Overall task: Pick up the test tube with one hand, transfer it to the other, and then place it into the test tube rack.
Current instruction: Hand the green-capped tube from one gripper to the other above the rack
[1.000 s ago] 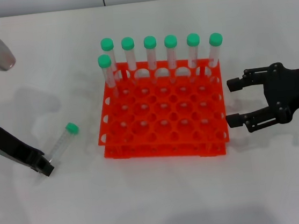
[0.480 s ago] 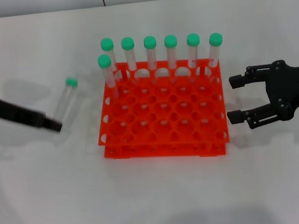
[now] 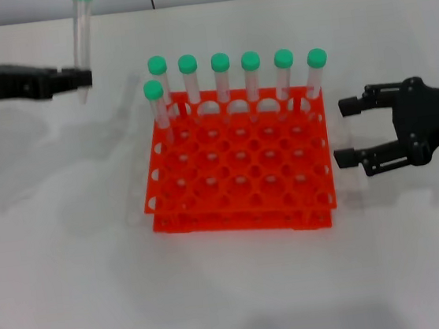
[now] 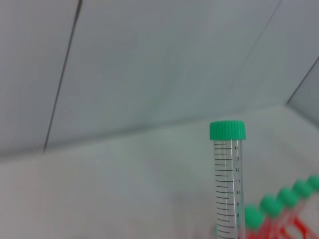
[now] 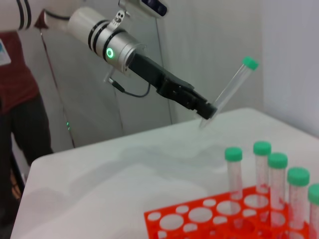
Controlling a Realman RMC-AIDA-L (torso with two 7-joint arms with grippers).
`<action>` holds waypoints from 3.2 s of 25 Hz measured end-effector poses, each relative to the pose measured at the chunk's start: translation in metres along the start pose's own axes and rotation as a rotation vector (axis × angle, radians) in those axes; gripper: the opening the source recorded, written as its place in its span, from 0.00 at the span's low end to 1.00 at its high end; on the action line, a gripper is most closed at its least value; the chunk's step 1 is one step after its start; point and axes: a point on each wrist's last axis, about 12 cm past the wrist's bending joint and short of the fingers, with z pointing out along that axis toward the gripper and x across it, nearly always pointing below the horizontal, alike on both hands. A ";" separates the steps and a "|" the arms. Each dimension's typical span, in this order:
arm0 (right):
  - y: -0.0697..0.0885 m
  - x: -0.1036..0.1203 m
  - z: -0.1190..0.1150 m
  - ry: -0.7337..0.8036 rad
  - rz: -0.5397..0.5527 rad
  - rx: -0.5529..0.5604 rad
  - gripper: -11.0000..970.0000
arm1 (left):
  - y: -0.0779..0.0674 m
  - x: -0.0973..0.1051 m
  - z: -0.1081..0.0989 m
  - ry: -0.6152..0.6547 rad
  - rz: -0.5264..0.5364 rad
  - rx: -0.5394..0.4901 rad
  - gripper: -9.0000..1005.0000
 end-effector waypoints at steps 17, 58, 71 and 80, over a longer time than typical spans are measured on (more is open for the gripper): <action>-0.004 -0.002 -0.007 -0.084 -0.027 0.043 0.88 | -0.028 -0.025 0.048 -0.304 0.291 0.207 0.22; -0.027 -0.040 0.018 -0.400 0.094 0.048 0.87 | -0.059 -0.018 0.080 -0.118 0.428 0.379 0.25; -0.025 -0.051 0.038 -0.435 0.102 -0.005 0.87 | -0.063 -0.016 0.082 -0.120 0.425 0.391 0.26; -0.024 -0.053 0.045 -0.447 0.106 -0.014 0.87 | -0.067 -0.010 0.087 -0.108 0.420 0.403 0.27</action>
